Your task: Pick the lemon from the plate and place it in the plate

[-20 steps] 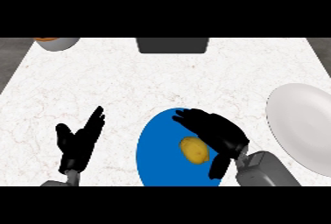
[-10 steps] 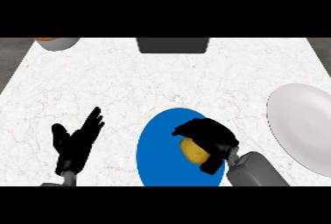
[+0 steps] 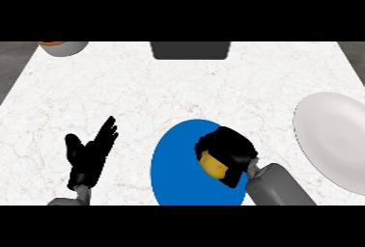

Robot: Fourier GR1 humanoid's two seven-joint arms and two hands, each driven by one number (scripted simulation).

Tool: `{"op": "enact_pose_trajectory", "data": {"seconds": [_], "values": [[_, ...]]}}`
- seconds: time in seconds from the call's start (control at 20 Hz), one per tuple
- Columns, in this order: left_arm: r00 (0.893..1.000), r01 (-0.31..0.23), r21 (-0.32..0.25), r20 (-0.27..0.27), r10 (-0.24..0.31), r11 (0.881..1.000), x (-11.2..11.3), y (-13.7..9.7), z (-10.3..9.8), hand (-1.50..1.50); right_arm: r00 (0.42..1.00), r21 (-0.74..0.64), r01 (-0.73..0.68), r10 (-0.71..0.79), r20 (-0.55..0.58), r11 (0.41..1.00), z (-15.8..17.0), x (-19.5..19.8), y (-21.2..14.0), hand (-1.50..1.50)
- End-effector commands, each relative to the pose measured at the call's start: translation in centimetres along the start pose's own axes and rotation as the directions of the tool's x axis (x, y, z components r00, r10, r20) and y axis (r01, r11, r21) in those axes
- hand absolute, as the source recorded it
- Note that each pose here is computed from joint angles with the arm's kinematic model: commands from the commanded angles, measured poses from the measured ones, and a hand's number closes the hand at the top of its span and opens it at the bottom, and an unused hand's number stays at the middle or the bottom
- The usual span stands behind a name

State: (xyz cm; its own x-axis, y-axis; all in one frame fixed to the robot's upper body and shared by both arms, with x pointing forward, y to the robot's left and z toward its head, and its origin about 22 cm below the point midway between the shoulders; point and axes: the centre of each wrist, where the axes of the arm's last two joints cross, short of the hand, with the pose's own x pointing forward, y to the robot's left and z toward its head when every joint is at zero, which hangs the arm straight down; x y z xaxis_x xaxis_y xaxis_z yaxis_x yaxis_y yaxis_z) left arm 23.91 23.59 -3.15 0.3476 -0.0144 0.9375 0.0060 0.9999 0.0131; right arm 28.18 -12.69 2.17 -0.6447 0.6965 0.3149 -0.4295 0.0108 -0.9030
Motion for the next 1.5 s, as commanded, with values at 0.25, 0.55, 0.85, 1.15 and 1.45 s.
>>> {"op": "enact_pose_trajectory", "data": {"seconds": [0.25, 0.55, 0.85, 1.15, 1.45], "values": [[1.000, -0.009, 0.007, -0.024, 0.009, 1.000, -0.7, 0.2, 0.5, 0.00, 0.949, -0.453, 0.110, -0.229, -0.217, 0.885, -0.5, -0.2, -2.5, 1.50], [0.999, -0.034, 0.056, -0.040, 0.036, 0.998, -1.1, 1.4, 1.1, 0.00, 0.605, -0.723, -0.152, -0.515, -0.608, 0.674, 2.1, -4.1, -3.8, 1.50], [0.999, -0.009, 0.005, -0.032, 0.009, 1.000, -0.5, 1.3, 0.7, 0.00, 0.406, -0.802, -0.412, -0.702, -0.586, 0.431, 1.0, -2.7, -6.9, 1.50], [1.000, -0.003, -0.015, -0.024, 0.002, 1.000, -0.1, -0.3, 0.4, 0.00, 0.295, -0.801, -0.542, -0.834, -0.466, 0.255, 0.0, -1.5, -6.2, 1.50], [0.999, -0.017, -0.007, -0.042, 0.016, 1.000, -1.0, 0.8, 1.2, 0.00, 0.335, -0.778, -0.623, -0.871, -0.359, 0.081, 2.0, -3.5, -6.1, 1.50]]}}
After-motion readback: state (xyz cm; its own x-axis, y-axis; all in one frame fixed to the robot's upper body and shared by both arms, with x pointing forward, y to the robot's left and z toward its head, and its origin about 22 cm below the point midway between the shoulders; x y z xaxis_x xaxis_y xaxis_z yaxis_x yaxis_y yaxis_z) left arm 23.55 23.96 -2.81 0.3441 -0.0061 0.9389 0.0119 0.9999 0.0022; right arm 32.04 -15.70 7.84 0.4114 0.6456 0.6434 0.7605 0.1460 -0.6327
